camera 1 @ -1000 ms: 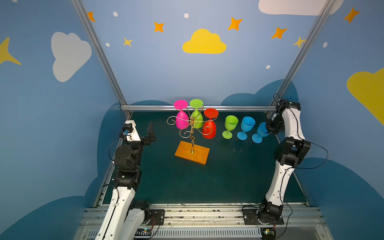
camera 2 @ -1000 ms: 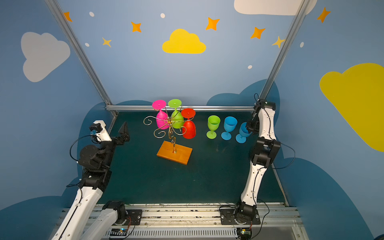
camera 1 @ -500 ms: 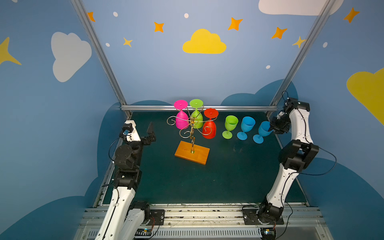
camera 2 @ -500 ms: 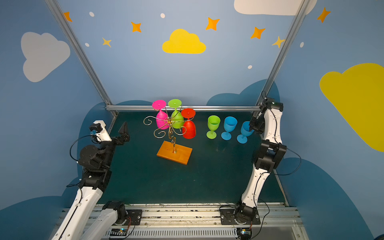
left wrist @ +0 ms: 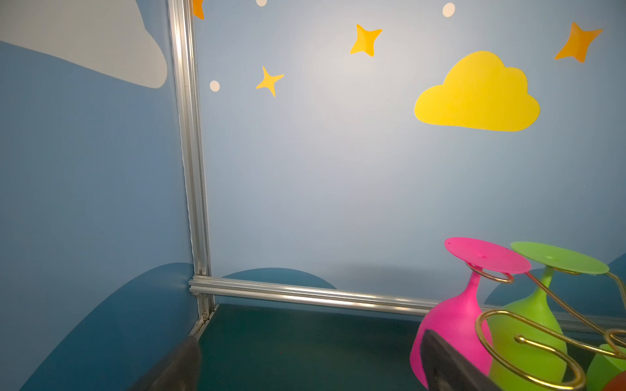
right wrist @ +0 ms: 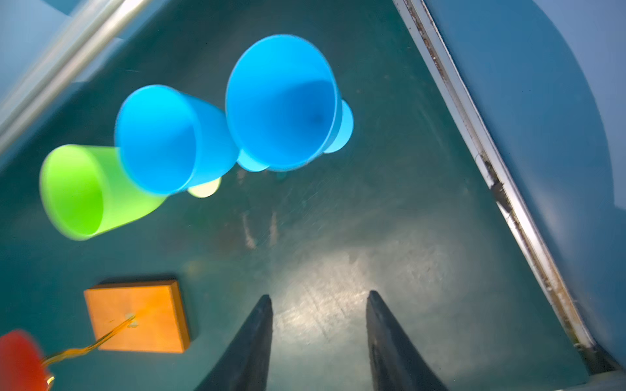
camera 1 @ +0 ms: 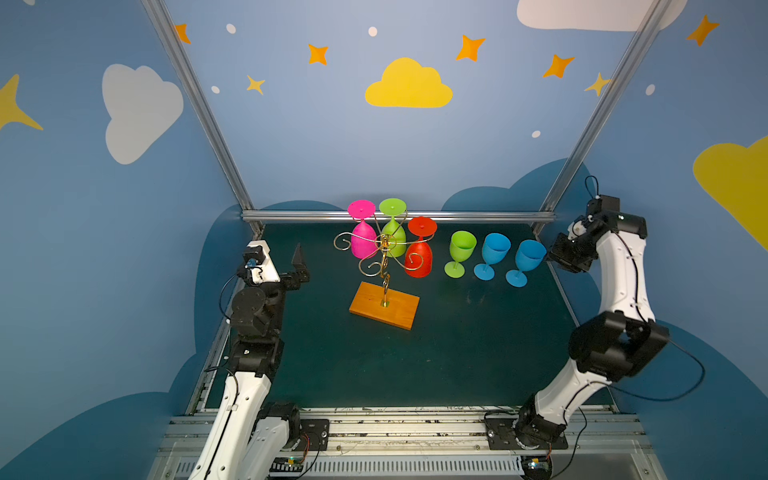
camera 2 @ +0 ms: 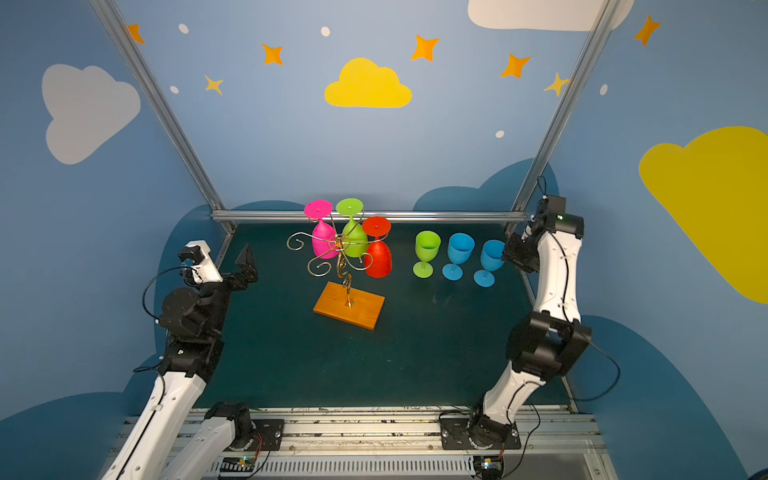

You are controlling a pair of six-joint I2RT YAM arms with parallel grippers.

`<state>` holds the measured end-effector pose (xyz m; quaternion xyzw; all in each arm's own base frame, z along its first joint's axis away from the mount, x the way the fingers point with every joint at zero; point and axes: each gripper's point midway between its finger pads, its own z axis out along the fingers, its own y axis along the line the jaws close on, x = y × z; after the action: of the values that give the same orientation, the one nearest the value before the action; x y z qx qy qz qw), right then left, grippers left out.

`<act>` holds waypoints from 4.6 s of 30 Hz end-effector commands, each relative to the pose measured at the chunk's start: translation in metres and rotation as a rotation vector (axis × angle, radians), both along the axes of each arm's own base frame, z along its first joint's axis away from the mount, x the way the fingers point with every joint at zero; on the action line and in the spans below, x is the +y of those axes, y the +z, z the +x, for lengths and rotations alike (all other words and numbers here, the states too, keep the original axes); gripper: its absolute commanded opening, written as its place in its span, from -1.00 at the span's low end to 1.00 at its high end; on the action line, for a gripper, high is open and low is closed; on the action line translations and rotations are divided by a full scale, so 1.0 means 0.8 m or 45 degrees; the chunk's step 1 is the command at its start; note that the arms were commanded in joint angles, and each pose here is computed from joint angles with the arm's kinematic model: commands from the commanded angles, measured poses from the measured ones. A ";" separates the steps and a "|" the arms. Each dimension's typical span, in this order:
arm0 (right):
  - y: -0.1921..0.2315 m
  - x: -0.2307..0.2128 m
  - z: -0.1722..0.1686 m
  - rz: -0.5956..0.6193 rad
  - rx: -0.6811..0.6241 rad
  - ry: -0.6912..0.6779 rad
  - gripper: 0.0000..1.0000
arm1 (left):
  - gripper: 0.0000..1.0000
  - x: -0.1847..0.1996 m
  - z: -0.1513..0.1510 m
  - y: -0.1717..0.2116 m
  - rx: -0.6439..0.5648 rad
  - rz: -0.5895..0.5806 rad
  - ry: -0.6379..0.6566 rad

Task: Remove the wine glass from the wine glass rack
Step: 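Open the right gripper and lift it off the blue glass, then reach the left gripper to the pink glass while the right arm draws back, then close the left gripper on the foot of the pink glass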

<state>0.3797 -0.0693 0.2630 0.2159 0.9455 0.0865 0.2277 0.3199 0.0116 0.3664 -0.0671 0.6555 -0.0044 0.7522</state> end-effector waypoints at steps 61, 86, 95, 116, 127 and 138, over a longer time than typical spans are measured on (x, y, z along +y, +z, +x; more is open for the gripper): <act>-0.013 0.212 -0.193 0.384 -0.767 0.495 0.46 | 0.11 -0.194 0.209 -0.017 0.916 -0.763 -1.310; -0.020 0.214 -0.196 0.404 -0.764 0.480 0.46 | -0.49 -0.205 0.209 -0.011 0.920 -0.792 -1.331; -0.024 0.213 -0.201 0.406 -0.758 0.473 0.46 | -0.72 -0.203 0.205 0.003 0.901 -0.803 -1.330; -0.026 0.212 -0.210 0.410 -0.763 0.470 0.47 | -0.95 -0.203 0.197 0.037 0.848 -0.904 -1.398; -0.025 0.212 -0.214 0.414 -0.769 0.472 0.47 | -0.95 -0.210 0.199 0.044 0.835 -0.955 -1.431; -0.022 0.212 -0.217 0.419 -0.778 0.475 0.47 | -0.95 -0.237 0.197 0.038 0.872 -0.939 -1.474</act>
<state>0.2087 0.0998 0.2503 0.0359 0.8273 0.3356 0.4490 0.4800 -0.1734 0.3831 0.0194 0.7477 -0.5956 0.2930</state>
